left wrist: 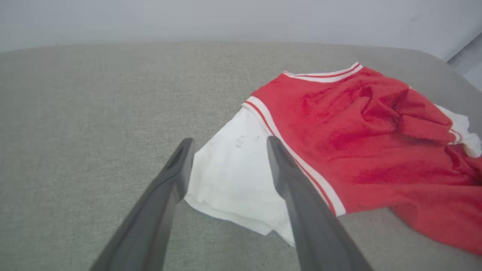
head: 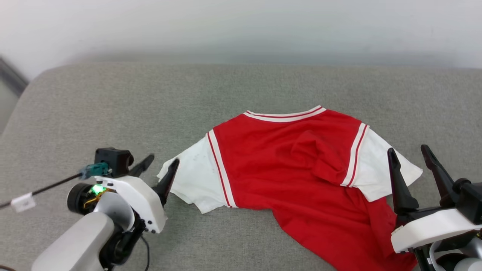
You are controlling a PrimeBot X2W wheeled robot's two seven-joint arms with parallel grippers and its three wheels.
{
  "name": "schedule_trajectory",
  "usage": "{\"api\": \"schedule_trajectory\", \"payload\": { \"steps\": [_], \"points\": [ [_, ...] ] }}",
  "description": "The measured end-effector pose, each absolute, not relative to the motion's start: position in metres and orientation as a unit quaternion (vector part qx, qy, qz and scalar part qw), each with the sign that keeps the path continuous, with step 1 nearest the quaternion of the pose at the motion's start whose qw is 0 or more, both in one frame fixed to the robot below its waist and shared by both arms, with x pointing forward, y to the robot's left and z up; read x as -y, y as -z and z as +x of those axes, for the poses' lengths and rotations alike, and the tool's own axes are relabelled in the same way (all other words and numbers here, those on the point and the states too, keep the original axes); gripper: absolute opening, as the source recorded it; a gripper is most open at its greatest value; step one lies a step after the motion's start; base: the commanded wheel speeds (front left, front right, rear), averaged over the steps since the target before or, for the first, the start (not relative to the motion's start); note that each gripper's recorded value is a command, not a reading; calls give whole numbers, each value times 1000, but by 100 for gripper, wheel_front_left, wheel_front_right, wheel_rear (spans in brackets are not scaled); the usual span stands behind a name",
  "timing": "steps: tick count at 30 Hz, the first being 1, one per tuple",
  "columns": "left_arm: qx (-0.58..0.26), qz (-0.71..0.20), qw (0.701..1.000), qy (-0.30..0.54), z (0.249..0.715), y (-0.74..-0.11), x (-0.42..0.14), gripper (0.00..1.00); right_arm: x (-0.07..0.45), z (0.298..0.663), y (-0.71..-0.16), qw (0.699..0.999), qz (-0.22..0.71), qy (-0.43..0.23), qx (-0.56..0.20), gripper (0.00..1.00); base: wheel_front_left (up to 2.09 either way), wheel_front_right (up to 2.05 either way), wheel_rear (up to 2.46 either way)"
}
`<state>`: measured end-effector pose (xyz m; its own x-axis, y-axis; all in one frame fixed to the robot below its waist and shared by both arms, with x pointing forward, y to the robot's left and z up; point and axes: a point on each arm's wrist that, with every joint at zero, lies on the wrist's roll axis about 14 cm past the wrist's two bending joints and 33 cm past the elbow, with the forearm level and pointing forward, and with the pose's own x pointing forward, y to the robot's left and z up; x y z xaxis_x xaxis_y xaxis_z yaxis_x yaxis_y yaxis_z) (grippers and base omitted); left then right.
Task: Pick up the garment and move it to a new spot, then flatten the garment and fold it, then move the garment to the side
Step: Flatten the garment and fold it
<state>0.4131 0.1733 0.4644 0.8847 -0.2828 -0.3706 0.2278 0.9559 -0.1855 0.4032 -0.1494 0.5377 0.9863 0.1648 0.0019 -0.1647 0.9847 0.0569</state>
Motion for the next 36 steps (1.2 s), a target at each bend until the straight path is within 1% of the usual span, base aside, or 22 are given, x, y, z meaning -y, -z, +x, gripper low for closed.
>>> {"api": "schedule_trajectory", "payload": {
  "steps": [2,4,5,8,11,13,17,22,24,29,32,36],
  "points": [
    [-141,-83,979,126,415,-484,-172,100,148,401,-543,996,29,-85,5,100,0,0,0],
    [-93,-76,984,131,407,-494,-169,100,148,400,-548,996,35,-86,13,100,0,0,0],
    [-93,-76,984,131,407,-494,-169,100,148,400,-548,996,35,-86,13,100,0,0,0],
    [-31,-61,990,124,399,-513,-167,100,146,397,-555,995,43,-90,20,100,0,0,0],
    [23,-34,993,107,394,-537,-168,100,143,395,-556,994,43,-95,20,100,0,0,0],
    [61,-32,994,88,389,-555,-171,100,139,394,-553,994,41,-100,13,100,0,0,0],
    [69,-29,995,64,371,-551,-174,100,132,394,-549,993,42,-111,4,100,0,0,0],
    [73,-37,996,39,359,-548,-180,100,131,397,-544,993,28,-117,-17,100,0,0,0],
    [75,-39,996,37,359,-548,-181,100,133,400,-533,991,18,-119,-51,100,0,0,0],
    [69,-38,996,36,361,-541,-184,100,153,414,-497,978,-29,-114,-170,100,0,0,0],
    [64,-41,996,42,364,-535,-182,100,175,425,-478,963,-68,-99,-241,100,0,0,0],
    [61,-47,996,46,371,-531,-180,100,191,435,-453,937,-85,-86,-328,100,0,0,0]
  ]
}}
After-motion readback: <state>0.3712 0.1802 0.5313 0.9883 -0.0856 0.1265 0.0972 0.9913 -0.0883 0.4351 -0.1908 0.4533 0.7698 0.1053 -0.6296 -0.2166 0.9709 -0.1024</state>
